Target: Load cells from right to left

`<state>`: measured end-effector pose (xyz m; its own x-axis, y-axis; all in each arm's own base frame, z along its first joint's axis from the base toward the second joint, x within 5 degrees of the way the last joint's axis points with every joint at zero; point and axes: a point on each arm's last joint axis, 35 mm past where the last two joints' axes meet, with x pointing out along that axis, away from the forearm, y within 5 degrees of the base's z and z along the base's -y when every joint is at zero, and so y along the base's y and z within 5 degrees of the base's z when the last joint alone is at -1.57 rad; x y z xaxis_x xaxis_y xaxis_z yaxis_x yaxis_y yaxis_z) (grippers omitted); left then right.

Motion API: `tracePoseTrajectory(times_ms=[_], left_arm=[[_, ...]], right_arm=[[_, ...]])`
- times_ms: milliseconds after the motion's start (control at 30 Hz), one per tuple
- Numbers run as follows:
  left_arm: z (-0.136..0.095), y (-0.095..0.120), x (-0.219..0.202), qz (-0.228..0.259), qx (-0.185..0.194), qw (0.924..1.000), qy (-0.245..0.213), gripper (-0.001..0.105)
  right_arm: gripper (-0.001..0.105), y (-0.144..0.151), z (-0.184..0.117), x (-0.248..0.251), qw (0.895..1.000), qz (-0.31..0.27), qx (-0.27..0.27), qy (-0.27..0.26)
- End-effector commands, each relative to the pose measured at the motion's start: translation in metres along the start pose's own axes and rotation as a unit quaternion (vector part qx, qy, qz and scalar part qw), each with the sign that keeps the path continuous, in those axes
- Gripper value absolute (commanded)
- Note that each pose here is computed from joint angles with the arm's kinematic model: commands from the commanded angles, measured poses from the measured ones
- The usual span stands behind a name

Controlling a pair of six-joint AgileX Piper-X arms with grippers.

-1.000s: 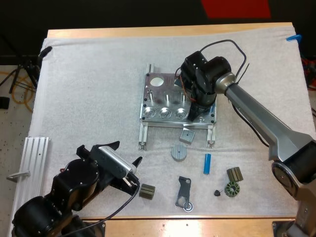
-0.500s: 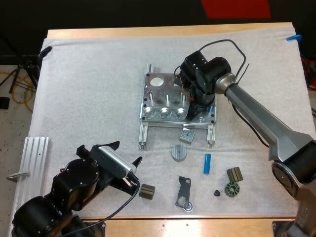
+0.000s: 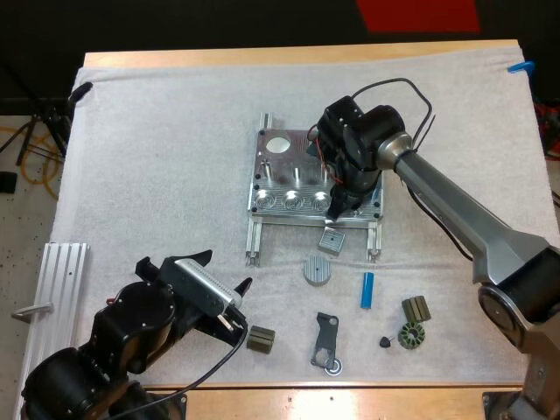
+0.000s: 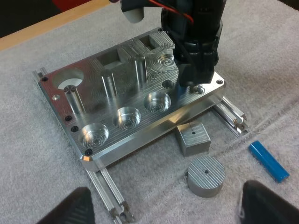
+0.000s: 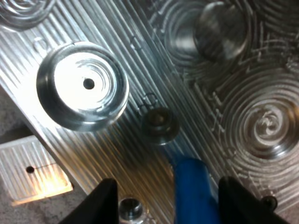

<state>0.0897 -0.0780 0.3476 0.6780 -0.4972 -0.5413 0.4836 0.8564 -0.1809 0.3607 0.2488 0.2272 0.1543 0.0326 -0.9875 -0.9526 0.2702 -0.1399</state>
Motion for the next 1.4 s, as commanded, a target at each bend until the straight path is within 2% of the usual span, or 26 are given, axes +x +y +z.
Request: tracePoseTrajectory(times_ms=[0, 267, 467, 833, 1133, 1367], left_arm=[[0.004, -0.001, -0.004, -0.006, -0.001, 0.9999, -0.015, 0.064], [0.004, -0.001, -0.004, -0.006, -0.001, 0.9999, -0.015, 0.064], [0.004, -0.001, -0.004, -0.006, -0.001, 0.9999, -0.015, 0.064], [0.004, -0.001, -0.004, -0.006, -0.001, 0.9999, -0.015, 0.064], [0.004, -0.001, -0.004, -0.006, -0.001, 0.9999, -0.015, 0.064], [0.004, -0.001, -0.004, -0.006, -0.001, 0.9999, -0.015, 0.064]], right_arm=[[0.048, 0.001, 0.000, -0.014, 1.000, -0.007, 0.002, -0.019], [0.048, 0.000, -0.002, -0.051, 0.997, -0.048, 0.006, -0.064], [0.048, -0.003, -0.006, -0.058, 0.994, -0.100, 0.011, -0.032], [0.048, -0.004, -0.006, -0.052, 0.995, -0.099, 0.011, -0.025], [0.048, -0.005, -0.009, -0.036, 0.993, -0.118, 0.006, 0.013], [0.048, -0.007, -0.007, -0.035, 0.991, -0.130, 0.009, 0.009]])
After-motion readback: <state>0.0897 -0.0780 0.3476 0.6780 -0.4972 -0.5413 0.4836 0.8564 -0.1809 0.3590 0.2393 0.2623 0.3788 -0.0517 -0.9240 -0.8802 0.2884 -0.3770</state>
